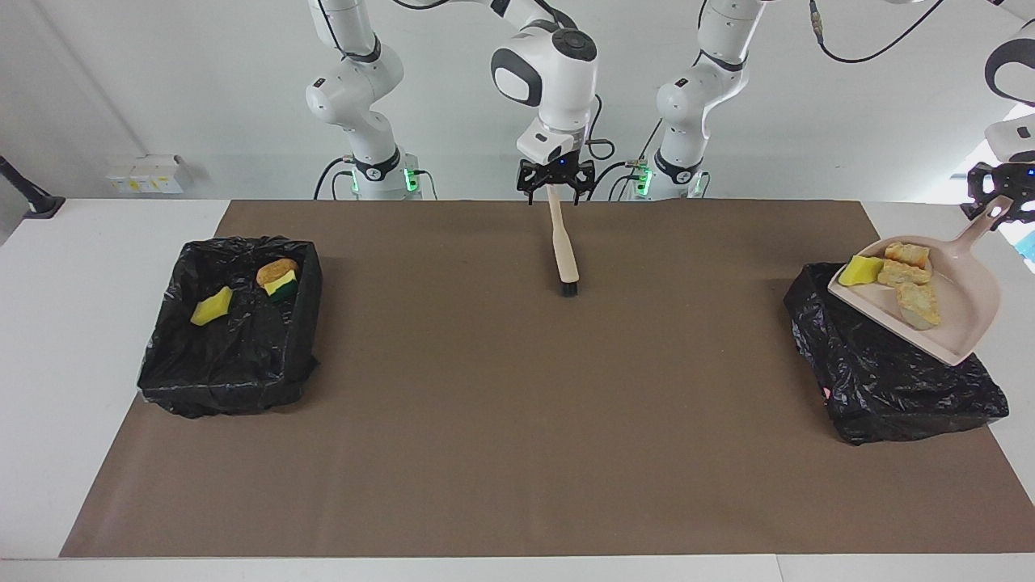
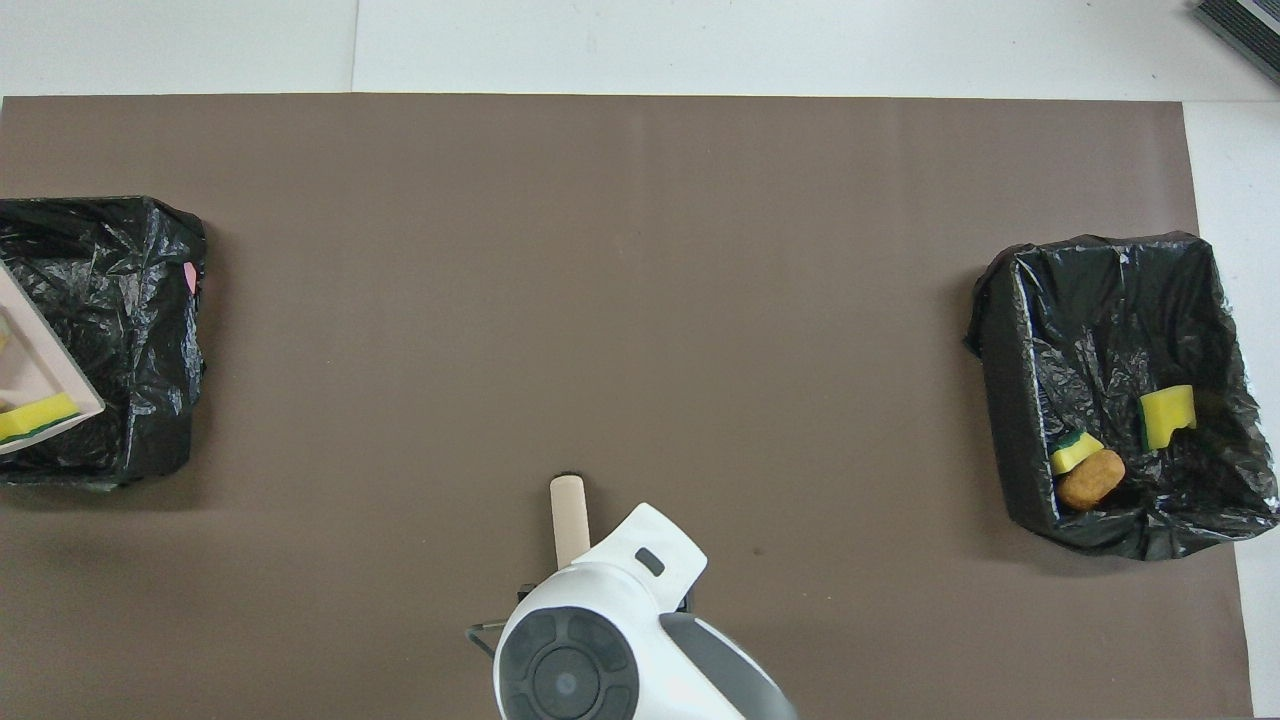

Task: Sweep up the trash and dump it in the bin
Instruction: 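Tip the dustpan into the bin while the right gripper sets the brush down, then bring the empty dustpan back over the table with the left gripper, then lower the dustpan onto the table and open the left gripper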

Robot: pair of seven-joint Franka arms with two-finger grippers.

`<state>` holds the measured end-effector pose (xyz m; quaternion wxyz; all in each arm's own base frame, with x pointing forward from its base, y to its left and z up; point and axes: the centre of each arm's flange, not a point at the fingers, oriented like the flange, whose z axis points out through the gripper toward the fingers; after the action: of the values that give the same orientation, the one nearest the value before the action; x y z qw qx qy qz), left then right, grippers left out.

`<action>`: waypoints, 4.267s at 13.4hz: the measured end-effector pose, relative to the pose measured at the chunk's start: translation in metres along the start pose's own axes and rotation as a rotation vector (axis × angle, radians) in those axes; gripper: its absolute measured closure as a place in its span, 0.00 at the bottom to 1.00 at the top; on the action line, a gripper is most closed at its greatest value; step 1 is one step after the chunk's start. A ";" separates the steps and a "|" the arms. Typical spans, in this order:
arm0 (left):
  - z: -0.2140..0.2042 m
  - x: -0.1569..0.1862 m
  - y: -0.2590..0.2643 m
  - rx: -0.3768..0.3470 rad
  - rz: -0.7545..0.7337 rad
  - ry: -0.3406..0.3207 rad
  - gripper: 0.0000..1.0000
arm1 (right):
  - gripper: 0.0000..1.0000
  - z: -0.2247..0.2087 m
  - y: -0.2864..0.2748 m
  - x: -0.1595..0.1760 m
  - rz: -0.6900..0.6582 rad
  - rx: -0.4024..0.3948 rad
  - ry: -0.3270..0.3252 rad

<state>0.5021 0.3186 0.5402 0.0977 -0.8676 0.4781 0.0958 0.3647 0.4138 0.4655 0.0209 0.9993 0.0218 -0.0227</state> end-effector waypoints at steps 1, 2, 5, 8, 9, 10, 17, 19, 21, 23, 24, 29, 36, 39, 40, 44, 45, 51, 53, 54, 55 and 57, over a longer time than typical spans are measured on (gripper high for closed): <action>0.000 -0.002 -0.006 0.012 0.013 -0.039 0.68 | 0.00 -0.016 0.016 0.013 -0.025 -0.008 -0.012; -0.002 -0.004 -0.011 0.026 0.029 -0.084 0.68 | 0.00 -0.032 0.032 0.026 -0.050 -0.012 -0.022; -0.011 0.004 -0.022 0.063 0.089 -0.201 0.68 | 0.00 -0.064 0.083 0.064 -0.124 -0.011 -0.043; -0.025 0.036 -0.029 0.110 0.175 -0.297 0.68 | 0.00 -0.088 0.155 0.104 -0.208 0.013 -0.059; -0.033 0.048 -0.033 0.135 0.211 -0.344 0.68 | 0.00 -0.094 0.184 0.116 -0.229 0.021 -0.061; -0.040 0.059 -0.037 0.159 0.243 -0.381 0.68 | 0.00 -0.098 0.210 0.126 -0.246 0.026 -0.063; -0.074 0.070 -0.052 0.246 0.355 -0.516 0.68 | 0.00 -0.118 0.357 0.160 -0.181 0.043 -0.023; -0.093 0.076 -0.053 0.282 0.368 -0.536 0.68 | 0.00 -0.120 0.393 0.162 -0.118 0.034 -0.017; -0.107 0.088 -0.052 0.313 0.380 -0.535 0.68 | 0.00 -0.123 0.429 0.162 -0.056 0.037 -0.010; -0.115 0.096 -0.050 0.330 0.387 -0.533 0.68 | 0.00 -0.124 0.453 0.160 -0.015 0.037 -0.007; -0.118 0.097 -0.050 0.335 0.386 -0.532 0.68 | 0.00 -0.124 0.460 0.160 -0.004 0.038 -0.006; -0.133 0.102 -0.031 0.261 0.283 -0.296 0.68 | 0.00 -0.141 0.447 0.152 0.065 0.036 0.025; -0.169 0.225 0.086 -0.012 -0.312 0.091 0.68 | 0.00 -0.143 0.448 0.150 0.074 0.037 0.028; -0.160 0.292 0.144 -0.142 -0.481 0.134 0.68 | 0.00 -0.142 0.448 0.151 0.073 0.036 0.027; -0.156 0.312 0.162 -0.173 -0.524 0.140 0.68 | 0.00 -0.143 0.448 0.151 0.072 0.036 0.027; -0.125 0.392 0.220 -0.193 -0.629 0.193 0.68 | 0.00 -0.144 0.451 0.151 0.076 0.035 0.029; -0.119 0.412 0.238 -0.194 -0.653 0.213 0.68 | 0.00 -0.144 0.449 0.151 0.073 0.035 0.030; -0.067 0.537 0.347 -0.208 -0.752 0.338 0.68 | 0.00 -0.146 0.461 0.149 0.096 0.033 0.033; -0.039 0.572 0.369 -0.225 -0.762 0.347 0.68 | 0.00 -0.146 0.461 0.148 0.098 0.032 0.033; -0.031 0.579 0.374 -0.232 -0.775 0.345 0.68 | 0.00 -0.146 0.460 0.148 0.096 0.031 0.034; -0.027 0.583 0.376 -0.237 -0.792 0.338 0.68 | 0.00 -0.147 0.459 0.148 0.093 0.031 0.035; -0.023 0.586 0.377 -0.241 -0.804 0.331 0.68 | 0.00 -0.147 0.461 0.147 0.096 0.033 0.036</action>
<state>0.4909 -0.3599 0.3812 -0.0521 -0.9932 0.0977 -0.0348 0.5389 -0.0336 0.6246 0.0053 0.9996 -0.0264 -0.0039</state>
